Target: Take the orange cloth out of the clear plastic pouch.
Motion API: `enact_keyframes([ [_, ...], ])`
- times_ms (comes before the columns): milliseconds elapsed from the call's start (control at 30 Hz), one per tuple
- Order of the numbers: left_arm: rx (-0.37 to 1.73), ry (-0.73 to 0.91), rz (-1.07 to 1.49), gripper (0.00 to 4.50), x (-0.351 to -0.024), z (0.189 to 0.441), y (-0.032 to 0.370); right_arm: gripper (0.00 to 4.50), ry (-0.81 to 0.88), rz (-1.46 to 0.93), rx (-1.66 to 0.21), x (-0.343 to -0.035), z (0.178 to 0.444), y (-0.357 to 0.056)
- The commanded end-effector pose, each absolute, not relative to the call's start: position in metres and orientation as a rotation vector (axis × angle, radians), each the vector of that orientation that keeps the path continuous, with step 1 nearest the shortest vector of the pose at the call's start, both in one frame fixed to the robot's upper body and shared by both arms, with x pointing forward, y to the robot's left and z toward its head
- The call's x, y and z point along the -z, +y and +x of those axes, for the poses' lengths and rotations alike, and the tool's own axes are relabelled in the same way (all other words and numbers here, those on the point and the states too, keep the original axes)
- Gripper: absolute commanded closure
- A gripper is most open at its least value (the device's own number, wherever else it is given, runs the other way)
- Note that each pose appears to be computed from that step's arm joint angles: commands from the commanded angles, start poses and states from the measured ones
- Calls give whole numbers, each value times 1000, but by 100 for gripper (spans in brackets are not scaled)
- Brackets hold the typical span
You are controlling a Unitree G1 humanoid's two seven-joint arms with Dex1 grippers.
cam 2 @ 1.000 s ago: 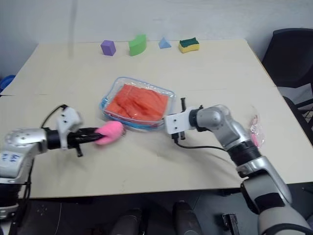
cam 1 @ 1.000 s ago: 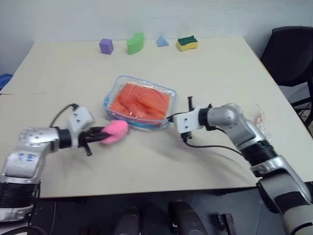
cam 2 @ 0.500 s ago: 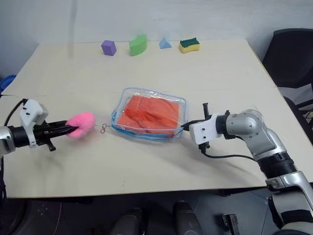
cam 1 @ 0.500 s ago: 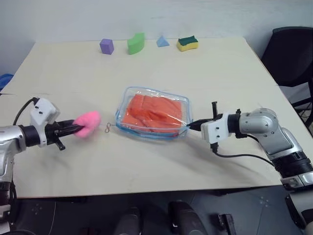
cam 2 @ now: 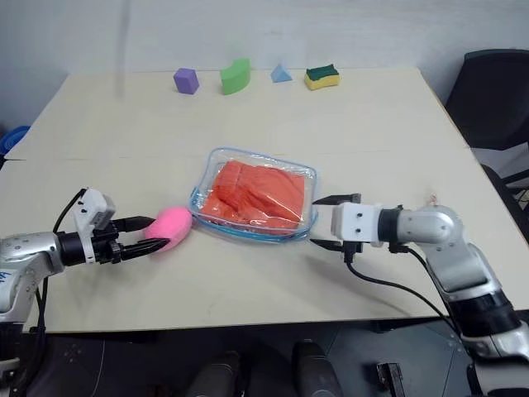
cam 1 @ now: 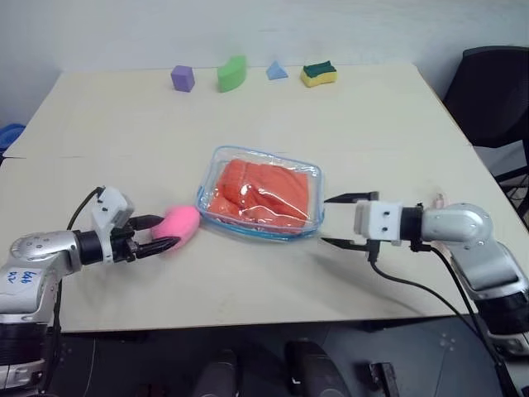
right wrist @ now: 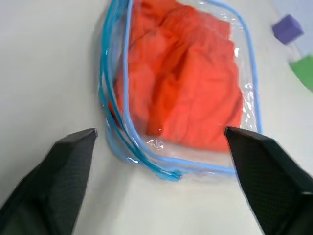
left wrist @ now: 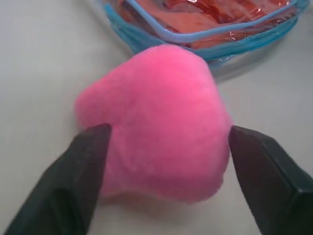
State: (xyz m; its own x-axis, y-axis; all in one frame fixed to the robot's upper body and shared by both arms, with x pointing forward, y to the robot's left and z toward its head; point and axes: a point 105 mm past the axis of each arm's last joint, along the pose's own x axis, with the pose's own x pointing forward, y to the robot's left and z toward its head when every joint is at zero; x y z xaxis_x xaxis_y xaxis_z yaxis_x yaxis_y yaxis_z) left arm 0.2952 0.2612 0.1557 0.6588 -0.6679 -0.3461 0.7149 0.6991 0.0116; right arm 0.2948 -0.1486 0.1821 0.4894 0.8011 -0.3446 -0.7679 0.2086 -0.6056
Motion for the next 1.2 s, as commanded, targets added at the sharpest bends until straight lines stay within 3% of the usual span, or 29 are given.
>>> enact_keyframes([
  [33, 798, 189, 90, 41, -216, 298, 270, 5, -12, -584, -1137, -199, 266, -141],
  [133, 948, 136, 199, 41, -244, 297, 237, 5, 58, -448, -1181, -196, 248, -134],
  [233, 1107, 97, 435, 41, -248, 302, 184, 5, 125, -371, -1230, -191, 234, -126],
  [433, 1305, 100, 970, 41, -195, 309, 141, 5, 162, -323, -1222, -188, 232, -118],
  [567, 1284, 54, 1153, 41, -174, 332, 138, 5, 166, -322, -1207, -186, 232, -115],
  [700, 1222, -39, 1118, 41, -178, 353, 128, 5, 166, -325, -1174, -184, 234, -115],
  [833, 1200, -78, 1072, 130, -181, 357, 128, 0, 177, -323, -1151, -180, 235, -118],
  [1067, 1231, -64, 963, 351, -181, 354, 131, 0, 182, -348, -1121, -174, 242, -123],
  [1167, 1299, 32, 682, 446, -184, 343, 122, 0, 174, -369, -1113, -173, 248, -122],
  [1200, 1292, 37, 574, 450, -190, 343, 115, 18, 164, -376, -1105, -173, 252, -121],
])
